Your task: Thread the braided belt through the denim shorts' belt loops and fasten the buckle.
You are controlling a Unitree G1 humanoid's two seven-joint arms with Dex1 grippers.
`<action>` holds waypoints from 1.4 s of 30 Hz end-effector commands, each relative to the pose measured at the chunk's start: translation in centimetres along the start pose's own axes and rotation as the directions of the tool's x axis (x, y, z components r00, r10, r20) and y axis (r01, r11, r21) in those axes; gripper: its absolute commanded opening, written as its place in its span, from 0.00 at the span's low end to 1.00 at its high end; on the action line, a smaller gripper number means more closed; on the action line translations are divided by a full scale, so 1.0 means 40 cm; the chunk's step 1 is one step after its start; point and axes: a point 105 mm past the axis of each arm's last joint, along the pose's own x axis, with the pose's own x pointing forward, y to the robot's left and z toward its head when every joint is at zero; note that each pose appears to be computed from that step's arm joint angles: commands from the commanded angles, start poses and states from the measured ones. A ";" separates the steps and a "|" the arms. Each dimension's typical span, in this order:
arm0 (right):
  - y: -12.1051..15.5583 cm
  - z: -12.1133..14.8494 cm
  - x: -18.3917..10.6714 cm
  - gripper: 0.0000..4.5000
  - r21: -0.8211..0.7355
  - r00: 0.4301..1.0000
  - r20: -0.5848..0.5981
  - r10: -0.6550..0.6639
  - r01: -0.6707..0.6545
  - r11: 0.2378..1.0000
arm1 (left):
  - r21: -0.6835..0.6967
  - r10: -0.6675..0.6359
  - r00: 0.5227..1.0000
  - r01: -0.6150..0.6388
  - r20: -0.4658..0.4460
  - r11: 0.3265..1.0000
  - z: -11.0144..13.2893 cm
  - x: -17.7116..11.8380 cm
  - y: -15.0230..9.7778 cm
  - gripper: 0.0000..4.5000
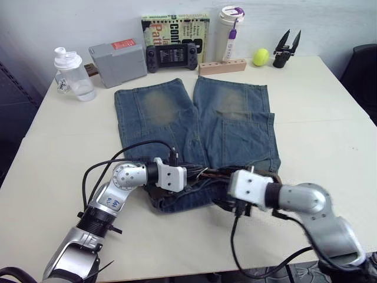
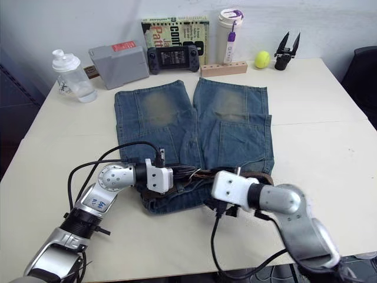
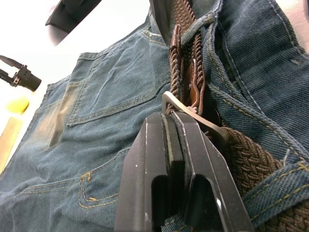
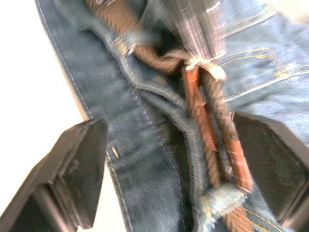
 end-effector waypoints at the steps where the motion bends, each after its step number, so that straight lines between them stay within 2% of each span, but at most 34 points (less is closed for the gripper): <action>1: -0.058 0.045 -0.027 0.98 0.028 0.995 0.074 -0.063 0.061 0.998 | -0.010 -0.006 1.000 0.006 -0.001 1.000 0.001 0.009 -0.015 0.00; 3: -0.086 0.025 -0.024 0.98 -0.010 0.994 0.019 -0.104 0.104 0.995 | -0.010 -0.005 1.000 0.005 0.002 1.000 0.003 0.012 -0.016 0.00; 7: -0.090 -0.023 -0.001 0.98 -0.051 0.992 -0.058 -0.108 0.105 0.993 | -0.004 -0.007 1.000 0.007 0.005 1.000 0.005 0.014 -0.016 0.00; 17: -0.104 -0.075 0.035 0.98 -0.047 0.983 -0.119 -0.142 0.137 0.989 | 0.010 -0.022 1.000 0.022 0.012 1.000 0.012 0.016 -0.022 0.00; 25: -0.086 -0.095 0.055 0.98 -0.036 0.985 -0.149 -0.085 0.081 0.996 | 0.079 -0.049 0.999 0.049 0.005 0.996 0.018 0.018 -0.023 0.00; 26: -0.083 -0.095 0.057 0.90 -0.036 0.986 -0.149 -0.078 0.073 0.997 | 0.090 -0.051 0.999 0.051 0.003 0.995 0.018 0.018 -0.023 0.00; 28: -0.077 -0.095 0.060 0.81 -0.039 0.986 -0.151 -0.064 0.059 0.997 | 0.108 -0.055 0.998 0.055 -0.001 0.993 0.018 0.018 -0.022 0.00; 29: -0.074 -0.097 0.061 0.66 -0.042 0.986 -0.155 -0.057 0.051 0.998 | 0.120 -0.056 0.998 0.056 -0.003 0.991 0.017 0.017 -0.022 0.00; 33: -0.063 -0.104 0.062 0.33 -0.058 0.985 -0.171 -0.032 0.022 0.998 | 0.147 -0.053 0.999 0.054 -0.007 0.988 0.018 0.014 -0.019 0.00; 34: -0.060 -0.105 0.062 0.16 -0.064 0.984 -0.176 -0.027 0.016 0.998 | 0.154 -0.052 0.999 0.052 -0.007 0.987 0.018 0.013 -0.018 0.00; 35: -0.058 -0.106 0.062 0.05 -0.070 0.983 -0.180 -0.026 0.013 0.997 | 0.168 -0.045 0.999 0.047 -0.011 0.985 0.018 0.012 -0.015 0.00; 36: -0.056 -0.105 0.062 0.00 -0.075 0.983 -0.182 -0.025 0.011 0.997 | 0.179 -0.036 0.999 0.037 -0.010 0.983 0.018 0.010 -0.012 0.00; 38: -0.051 -0.105 0.063 0.00 -0.083 0.982 -0.185 -0.027 0.012 0.997 | 0.179 -0.014 1.000 0.016 -0.012 0.984 0.016 0.004 -0.006 0.00; 42: -0.046 -0.111 0.063 0.00 -0.116 0.979 -0.196 -0.051 0.028 0.993 | 0.123 0.005 1.000 -0.004 -0.004 0.992 0.017 -0.028 -0.015 0.33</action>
